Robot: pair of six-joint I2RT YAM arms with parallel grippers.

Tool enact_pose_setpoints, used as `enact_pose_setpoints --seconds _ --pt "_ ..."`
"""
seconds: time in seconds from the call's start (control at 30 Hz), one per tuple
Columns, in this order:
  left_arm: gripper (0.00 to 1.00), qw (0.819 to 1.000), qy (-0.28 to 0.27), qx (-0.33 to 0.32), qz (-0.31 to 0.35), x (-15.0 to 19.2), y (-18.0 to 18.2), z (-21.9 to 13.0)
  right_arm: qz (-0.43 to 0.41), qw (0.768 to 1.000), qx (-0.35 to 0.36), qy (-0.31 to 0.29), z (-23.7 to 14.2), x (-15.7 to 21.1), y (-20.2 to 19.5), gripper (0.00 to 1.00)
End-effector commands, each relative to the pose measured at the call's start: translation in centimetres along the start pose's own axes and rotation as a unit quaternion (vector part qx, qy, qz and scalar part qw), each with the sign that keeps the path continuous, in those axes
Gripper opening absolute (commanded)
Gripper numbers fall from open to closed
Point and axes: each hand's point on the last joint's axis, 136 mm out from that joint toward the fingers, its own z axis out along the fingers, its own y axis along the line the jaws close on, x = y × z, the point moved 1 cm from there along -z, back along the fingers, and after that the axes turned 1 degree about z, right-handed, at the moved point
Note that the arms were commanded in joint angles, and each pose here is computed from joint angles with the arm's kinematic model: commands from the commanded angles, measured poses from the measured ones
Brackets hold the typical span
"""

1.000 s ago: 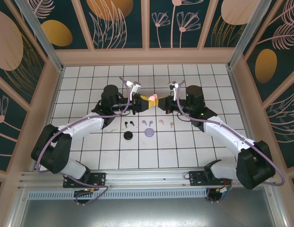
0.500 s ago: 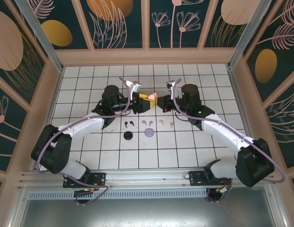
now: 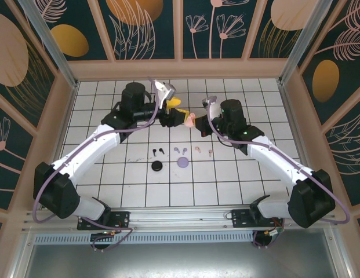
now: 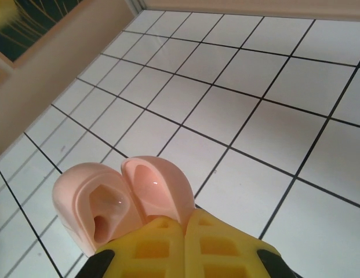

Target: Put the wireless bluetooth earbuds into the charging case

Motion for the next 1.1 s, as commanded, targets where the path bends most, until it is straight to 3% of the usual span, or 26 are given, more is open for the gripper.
enact_pose_setpoints --seconds 0.0,0.3,1.07 --pt "0.73 0.995 0.1 0.02 0.016 3.3 0.1 0.2 -0.054 0.999 0.004 0.003 -0.6 -0.9 -0.1 0.0" --pt "0.53 0.979 0.192 0.071 0.009 5.1 0.0 1.1 -0.093 0.995 -0.022 0.016 -1.2 -1.5 0.9 0.0" --pt "0.41 0.968 0.222 0.115 -0.008 6.7 0.1 2.6 -0.114 0.992 -0.037 0.036 0.4 -2.0 2.9 0.0"
